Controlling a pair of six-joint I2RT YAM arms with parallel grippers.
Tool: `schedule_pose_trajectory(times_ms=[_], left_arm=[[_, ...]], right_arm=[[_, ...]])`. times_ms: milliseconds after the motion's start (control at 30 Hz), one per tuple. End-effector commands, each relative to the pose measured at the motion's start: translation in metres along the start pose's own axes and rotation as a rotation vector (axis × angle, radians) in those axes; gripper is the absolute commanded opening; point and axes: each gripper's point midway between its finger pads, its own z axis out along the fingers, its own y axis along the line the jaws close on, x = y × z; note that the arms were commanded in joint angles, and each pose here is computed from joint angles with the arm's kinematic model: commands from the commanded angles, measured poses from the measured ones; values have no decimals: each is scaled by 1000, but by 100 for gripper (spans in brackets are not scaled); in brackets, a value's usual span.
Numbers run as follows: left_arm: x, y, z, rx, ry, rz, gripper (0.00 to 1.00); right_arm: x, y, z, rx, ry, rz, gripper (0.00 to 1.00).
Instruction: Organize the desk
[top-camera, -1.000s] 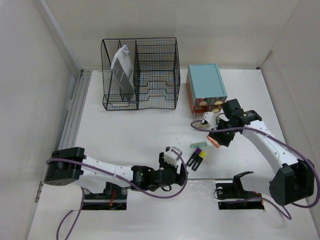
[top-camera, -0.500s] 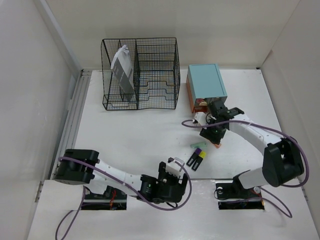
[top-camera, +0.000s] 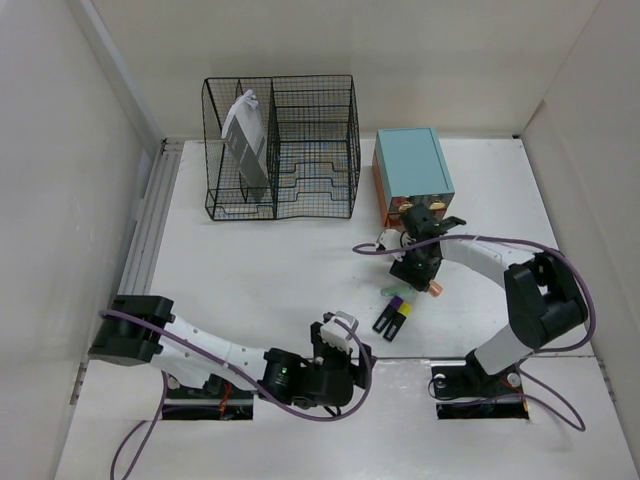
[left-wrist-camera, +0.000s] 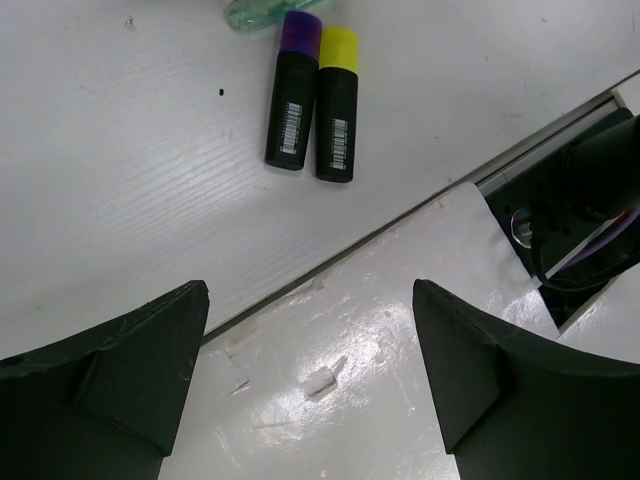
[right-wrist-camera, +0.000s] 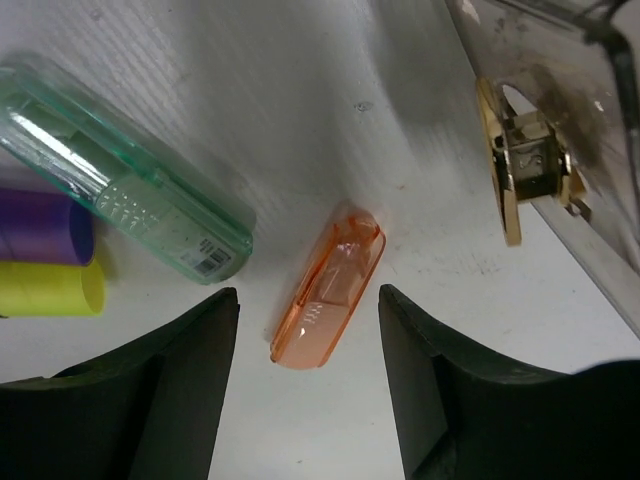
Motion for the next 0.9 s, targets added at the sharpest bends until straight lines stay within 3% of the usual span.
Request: schedule_pose_trajectory(times_ms=[0, 233, 300, 400, 433, 533, 633, 867], left_arm=[[-4, 5, -6, -10, -26, -6, 81], [-3, 5, -9, -18, -30, -7, 82], [-4, 3, -11, -16, -34, -2, 82], [-3, 4, -11, -20, -32, 5, 82], [-5, 5, -11, -25, -40, 5, 82], [-7, 6, -11, -30, -49, 5, 82], [-7, 4, -10, -30, -49, 5, 83], [-4, 2, -6, -44, -52, 21, 84]], right_arm=[[-5, -5, 7, 38, -11, 32, 64], [2, -2, 25, 32, 30, 63, 61], [7, 1, 29, 22, 45, 63, 56], [7, 1, 29, 22, 45, 63, 36], [10, 3, 30, 17, 53, 62, 24], [6, 0, 24, 33, 29, 63, 8], [-7, -3, 8, 41, -38, 53, 6], [-71, -18, -77, 66, -312, 0, 4]])
